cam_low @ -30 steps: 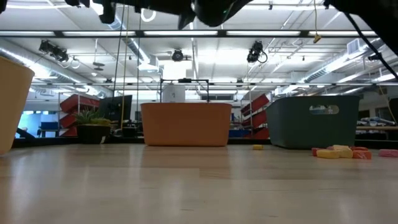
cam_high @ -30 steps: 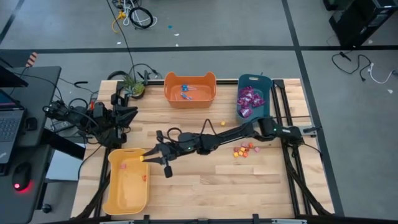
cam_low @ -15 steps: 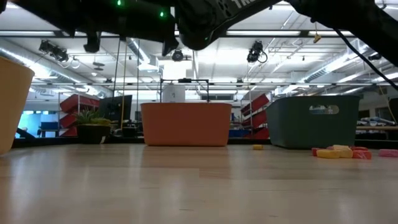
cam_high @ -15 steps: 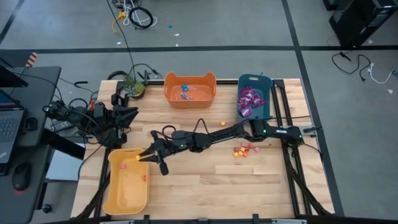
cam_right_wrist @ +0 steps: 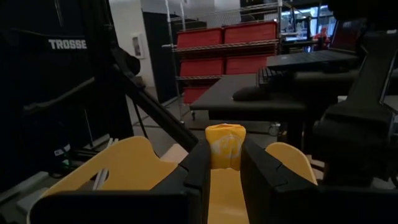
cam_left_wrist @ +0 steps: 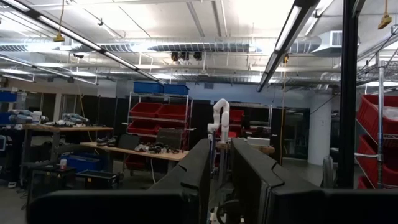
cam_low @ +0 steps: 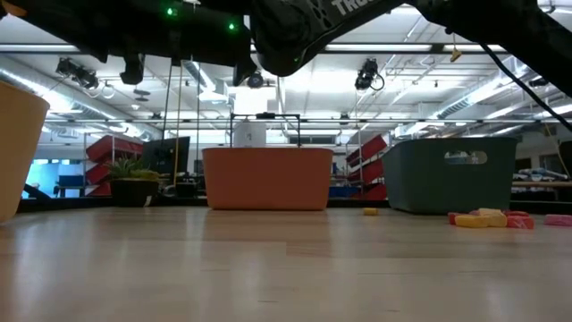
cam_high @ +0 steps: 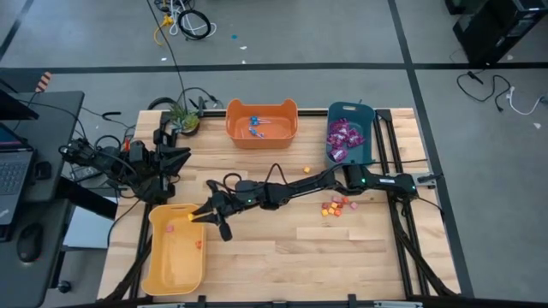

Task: Sort candy
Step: Put the yellow candy into the yellow bin

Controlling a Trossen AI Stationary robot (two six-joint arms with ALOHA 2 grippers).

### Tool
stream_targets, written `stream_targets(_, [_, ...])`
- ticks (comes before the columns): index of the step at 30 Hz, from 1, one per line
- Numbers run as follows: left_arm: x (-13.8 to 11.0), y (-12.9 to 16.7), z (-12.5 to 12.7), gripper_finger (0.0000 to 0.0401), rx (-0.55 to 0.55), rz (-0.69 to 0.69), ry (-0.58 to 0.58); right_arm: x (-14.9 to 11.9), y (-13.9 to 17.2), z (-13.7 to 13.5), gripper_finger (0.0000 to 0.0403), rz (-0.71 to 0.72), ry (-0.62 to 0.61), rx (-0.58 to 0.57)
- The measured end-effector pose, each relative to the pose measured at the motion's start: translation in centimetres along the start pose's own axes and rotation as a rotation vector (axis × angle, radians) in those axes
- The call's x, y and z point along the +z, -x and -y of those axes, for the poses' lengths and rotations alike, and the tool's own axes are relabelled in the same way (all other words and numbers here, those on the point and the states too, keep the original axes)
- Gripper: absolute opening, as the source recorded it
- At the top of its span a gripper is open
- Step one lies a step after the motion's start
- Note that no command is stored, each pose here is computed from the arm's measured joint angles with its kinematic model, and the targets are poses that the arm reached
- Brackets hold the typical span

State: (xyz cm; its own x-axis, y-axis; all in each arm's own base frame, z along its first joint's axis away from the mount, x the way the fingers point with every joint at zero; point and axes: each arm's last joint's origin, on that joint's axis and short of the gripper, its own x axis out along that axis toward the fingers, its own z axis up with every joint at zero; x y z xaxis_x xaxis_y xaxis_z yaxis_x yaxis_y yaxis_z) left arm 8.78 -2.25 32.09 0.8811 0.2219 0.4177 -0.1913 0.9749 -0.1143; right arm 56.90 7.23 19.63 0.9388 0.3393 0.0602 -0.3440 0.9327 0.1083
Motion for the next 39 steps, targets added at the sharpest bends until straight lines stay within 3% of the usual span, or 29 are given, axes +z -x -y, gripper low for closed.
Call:
stream_targets(12, [0.0,0.0,0.0,0.0067,0.000,-0.002,-0.002,-0.2,0.0,-0.1,0.0063,-0.023,-0.003,-0.004])
stream_targets(22, [0.0,0.0,0.0,0.0067,-0.001,-0.003,-0.002,-1.0,0.0,0.0,0.0063,-0.084,0.001,-0.135])
stream_targets(31, [0.0,0.0,0.0,0.0067,-0.001,-0.003,-0.002,-1.9,0.0,-0.3,0.0064,-0.177,-0.008,-0.139])
stream_targets(39, [0.0,0.0,0.0,0.0067,-0.001,-0.004,-0.003,-1.7,0.0,-0.3,0.0079,-0.162,0.012,-0.145])
